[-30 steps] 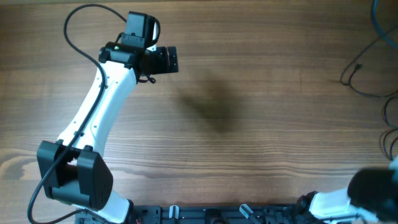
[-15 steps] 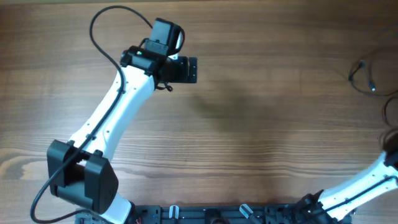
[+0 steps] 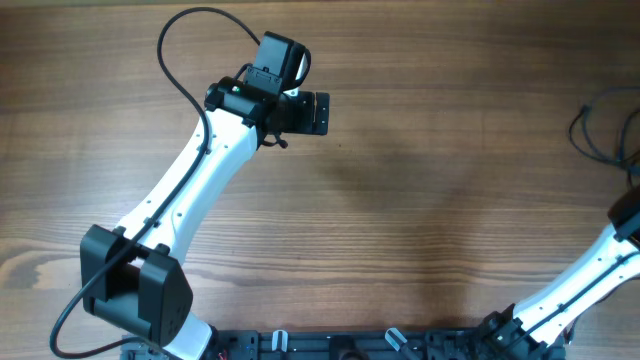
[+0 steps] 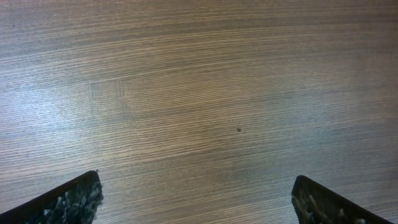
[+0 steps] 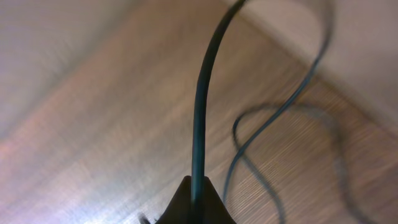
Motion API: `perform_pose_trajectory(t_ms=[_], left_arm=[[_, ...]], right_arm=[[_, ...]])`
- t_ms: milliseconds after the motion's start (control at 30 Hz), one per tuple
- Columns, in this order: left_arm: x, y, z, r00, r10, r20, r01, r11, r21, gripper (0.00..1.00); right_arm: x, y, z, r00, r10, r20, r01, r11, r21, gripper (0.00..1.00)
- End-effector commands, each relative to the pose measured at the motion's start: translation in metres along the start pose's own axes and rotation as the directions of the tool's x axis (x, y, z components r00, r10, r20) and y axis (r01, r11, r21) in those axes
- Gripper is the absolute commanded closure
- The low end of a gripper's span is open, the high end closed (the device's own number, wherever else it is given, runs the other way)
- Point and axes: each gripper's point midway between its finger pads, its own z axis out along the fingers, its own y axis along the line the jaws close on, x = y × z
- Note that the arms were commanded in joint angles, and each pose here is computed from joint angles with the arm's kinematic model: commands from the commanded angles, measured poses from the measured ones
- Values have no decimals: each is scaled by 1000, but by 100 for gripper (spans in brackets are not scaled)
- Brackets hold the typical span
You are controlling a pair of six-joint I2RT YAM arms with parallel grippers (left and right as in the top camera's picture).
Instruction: Untangle cables
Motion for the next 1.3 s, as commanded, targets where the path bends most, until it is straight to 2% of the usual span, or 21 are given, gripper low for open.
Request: perform_pose_trajectory(t_ms=[0, 100, 233, 267, 300, 467, 667, 700, 800, 900, 967, 1067, 1100, 1167, 1200, 1267], left_arm=[[-1, -3, -8, 1000, -4, 13, 4, 1000, 8, 0], [-1, -3, -8, 1000, -4, 14, 4, 1000, 8, 0], [0, -3, -8, 1000, -4, 11, 4, 1000, 8, 0], [1, -3, -8, 1000, -5, 7, 4, 1000, 7, 0], [1, -3, -8, 1000, -4, 6, 4, 1000, 6, 0], [-2, -3, -8, 1000, 23, 19, -23, 1000, 8, 0], [-13, -6, -9, 997, 49, 64, -50, 999, 15, 0], [-12, -5, -9, 997, 49, 61, -50, 999, 14, 0], [-12, -5, -9, 996, 67, 59, -68, 998, 14, 0], [-12, -5, -9, 996, 67, 60, -68, 998, 15, 0], [-12, -7, -9, 996, 68, 58, -69, 997, 19, 0], [-8, -7, -9, 997, 68, 45, -69, 997, 23, 0], [-6, -6, -8, 997, 69, 35, -70, 997, 20, 0], [-4, -5, -8, 997, 72, 25, -72, 997, 18, 0], [-4, -5, -8, 997, 72, 27, -72, 997, 18, 0], [-5, -6, -8, 997, 71, 32, -72, 997, 20, 0]], right_arm=[[35, -4, 44, 995, -2, -101, 7, 999, 49, 96], [56, -6, 63, 987, -19, -162, 28, 998, 53, 96], [65, 8, 67, 982, -26, -189, 20, 999, -33, 94], [64, 9, 67, 982, -6, -188, -1, 999, -37, 4], [65, 10, 67, 981, 11, -192, -20, 999, -41, 0], [45, 20, 39, 988, 39, -148, -46, 998, -44, 0], [-29, 46, -88, 994, 56, 97, -59, 998, 28, 0], [-37, 60, -105, 991, 27, 132, -27, 1000, -5, 0], [-42, 138, -153, 947, -228, 225, 272, 944, -188, 0], [-7, 159, -126, 961, -258, 100, 273, 944, -184, 0], [24, 144, -85, 977, -206, -49, 200, 974, -110, 0], [84, 81, -25, 960, 38, -277, 17, 980, 196, 1], [96, 60, -18, 949, 108, -295, -16, 954, 299, 0], [104, 19, -23, 941, 249, -228, -97, 847, 523, 0], [100, 7, -29, 947, 265, -182, -112, 802, 587, 1], [95, -3, -35, 957, 250, -147, -102, 763, 638, 0]])
